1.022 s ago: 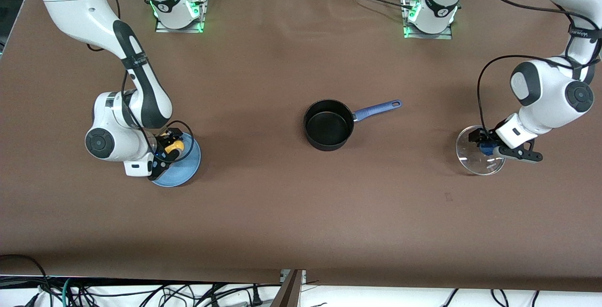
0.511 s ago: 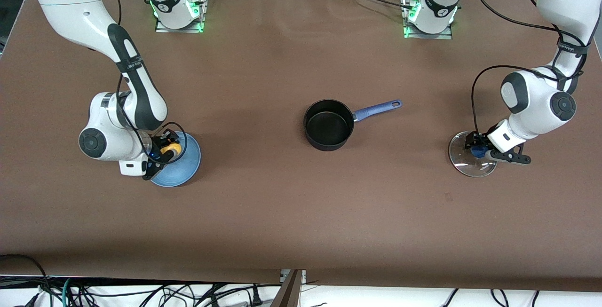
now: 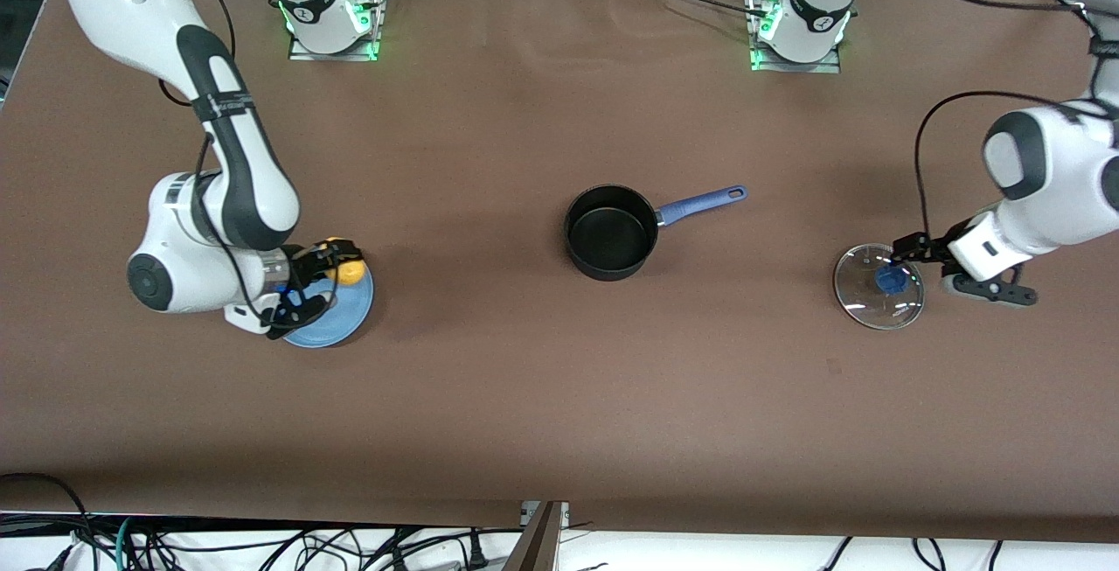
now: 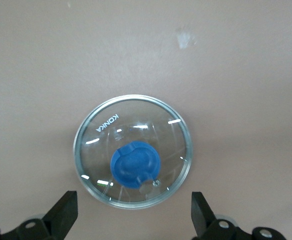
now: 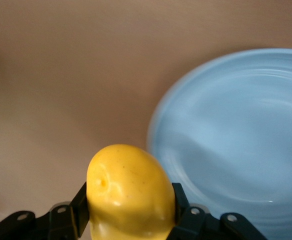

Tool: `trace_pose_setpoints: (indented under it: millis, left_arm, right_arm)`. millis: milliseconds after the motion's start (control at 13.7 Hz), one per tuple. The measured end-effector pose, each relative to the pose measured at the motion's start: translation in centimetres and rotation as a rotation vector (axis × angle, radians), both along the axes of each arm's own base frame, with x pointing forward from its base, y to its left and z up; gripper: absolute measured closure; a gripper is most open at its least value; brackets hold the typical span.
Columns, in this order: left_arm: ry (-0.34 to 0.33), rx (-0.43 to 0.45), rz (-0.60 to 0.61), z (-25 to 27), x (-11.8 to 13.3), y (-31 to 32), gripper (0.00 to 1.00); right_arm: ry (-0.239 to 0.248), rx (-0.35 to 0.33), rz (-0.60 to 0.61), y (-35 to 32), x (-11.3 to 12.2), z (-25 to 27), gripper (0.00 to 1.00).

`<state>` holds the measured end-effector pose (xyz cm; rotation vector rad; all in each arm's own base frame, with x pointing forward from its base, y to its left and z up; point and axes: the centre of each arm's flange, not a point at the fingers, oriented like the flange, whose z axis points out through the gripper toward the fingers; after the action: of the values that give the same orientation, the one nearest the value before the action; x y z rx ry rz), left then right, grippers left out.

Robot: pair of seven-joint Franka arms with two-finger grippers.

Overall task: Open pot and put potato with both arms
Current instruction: 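Set the lid on the table and open the left gripper, then carry the potato with the right gripper over the pot while the left gripper withdraws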

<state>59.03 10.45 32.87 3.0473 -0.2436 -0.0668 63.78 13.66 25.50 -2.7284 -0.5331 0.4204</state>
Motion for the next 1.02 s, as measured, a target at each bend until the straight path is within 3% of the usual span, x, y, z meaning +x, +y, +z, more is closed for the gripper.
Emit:
trace_pose_setpoints:
  millis: [219,438,584,803,1022]
  left_arm:
    - [0.025,0.008,0.117,8.0,0.5,-1.4,0.0]
    - [0.074,0.025,0.183,14.4,-0.2,-3.8,0.0]
    - [0.089,0.034,0.219,19.0,-0.8,-4.9,0.0]
    - [0.047,0.064,0.222,24.2,-1.1,-5.2,0.0]
    - [0.05,0.086,0.208,24.7,-1.0,-5.8,0.0]
  right_arm:
    - [0.051,-0.047,-0.177,12.0,-1.9,2.9,0.33]
    - [0.023,-0.078,-0.381,24.5,-5.4,5.7,0.33]
    - [-0.012,-0.051,-0.506,32.3,-8.7,4.6,0.33]
    - [-0.038,0.008,-0.633,40.1,-12.4,1.4,0.33]
    - [-0.046,0.034,-0.673,43.0,-13.7,-1.2,0.33]
